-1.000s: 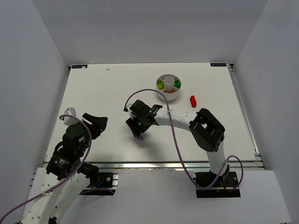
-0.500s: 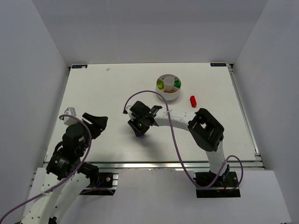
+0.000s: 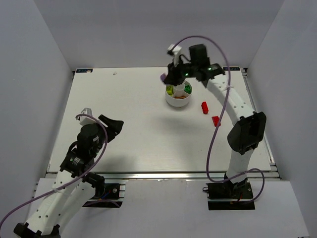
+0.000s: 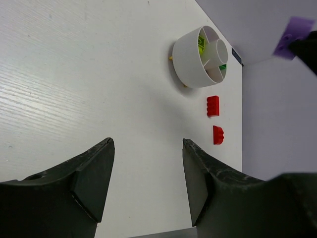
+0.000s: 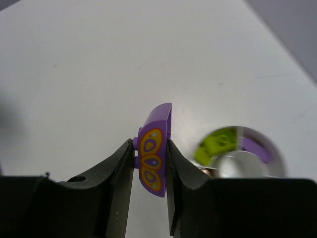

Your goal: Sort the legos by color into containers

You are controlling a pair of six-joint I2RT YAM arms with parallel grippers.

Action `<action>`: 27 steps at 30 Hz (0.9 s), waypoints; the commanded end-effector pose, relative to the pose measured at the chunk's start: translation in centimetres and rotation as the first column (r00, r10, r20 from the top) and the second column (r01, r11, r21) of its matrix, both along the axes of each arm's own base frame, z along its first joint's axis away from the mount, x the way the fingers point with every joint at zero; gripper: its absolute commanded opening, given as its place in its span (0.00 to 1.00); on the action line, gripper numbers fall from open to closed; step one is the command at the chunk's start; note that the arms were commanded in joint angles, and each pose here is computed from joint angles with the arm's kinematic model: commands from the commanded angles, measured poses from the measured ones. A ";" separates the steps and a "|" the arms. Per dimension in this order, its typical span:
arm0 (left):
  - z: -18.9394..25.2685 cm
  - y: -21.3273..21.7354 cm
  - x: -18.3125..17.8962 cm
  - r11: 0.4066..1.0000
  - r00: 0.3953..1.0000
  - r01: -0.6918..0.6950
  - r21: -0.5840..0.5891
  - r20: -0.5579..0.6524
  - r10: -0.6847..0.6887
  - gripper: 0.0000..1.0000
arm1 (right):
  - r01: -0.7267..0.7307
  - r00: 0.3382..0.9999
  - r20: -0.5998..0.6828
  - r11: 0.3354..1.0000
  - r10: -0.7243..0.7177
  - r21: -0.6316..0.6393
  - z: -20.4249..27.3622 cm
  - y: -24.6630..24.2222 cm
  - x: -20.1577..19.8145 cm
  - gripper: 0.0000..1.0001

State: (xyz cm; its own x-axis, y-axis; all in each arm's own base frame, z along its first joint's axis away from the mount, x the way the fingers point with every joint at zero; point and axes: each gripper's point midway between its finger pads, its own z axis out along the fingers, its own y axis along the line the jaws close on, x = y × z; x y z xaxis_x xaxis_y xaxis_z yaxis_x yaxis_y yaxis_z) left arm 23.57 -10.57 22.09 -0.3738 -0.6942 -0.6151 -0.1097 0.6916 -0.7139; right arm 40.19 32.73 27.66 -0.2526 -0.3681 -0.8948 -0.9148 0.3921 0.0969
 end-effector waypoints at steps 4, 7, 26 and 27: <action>0.9 -1.8 1.4 0.997 0.996 0.070 -0.011 0.051 -0.070 0.67 | 0.099 0.995 0.025 0.991 -0.101 0.086 1.9 -7.4 7.5 0.00; 0.5 -2.3 1.7 0.996 0.995 0.087 -0.011 0.041 -0.086 0.67 | 0.135 0.990 0.008 0.981 -0.138 0.138 1.2 -9.3 10.4 0.00; -0.5 -2.8 2.0 0.995 0.995 0.096 -0.020 0.007 -0.096 0.66 | 0.192 0.981 -0.063 0.948 -0.182 0.253 -4.0 -8.7 17.3 0.05; -0.5 -2.8 2.0 0.995 0.995 0.098 -0.020 0.007 -0.097 0.67 | 0.193 0.981 -0.063 0.949 -0.183 0.250 -4.3 -8.7 17.4 0.05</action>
State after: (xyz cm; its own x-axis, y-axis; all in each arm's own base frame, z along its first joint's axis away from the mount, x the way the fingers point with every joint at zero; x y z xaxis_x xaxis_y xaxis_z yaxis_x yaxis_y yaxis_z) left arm 25.64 -13.25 21.70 -0.4332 -0.6676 -0.6056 -0.0441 0.6868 -0.7256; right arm 56.46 23.65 21.33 -0.4053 -0.0955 -0.9092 -0.7967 0.5246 0.3001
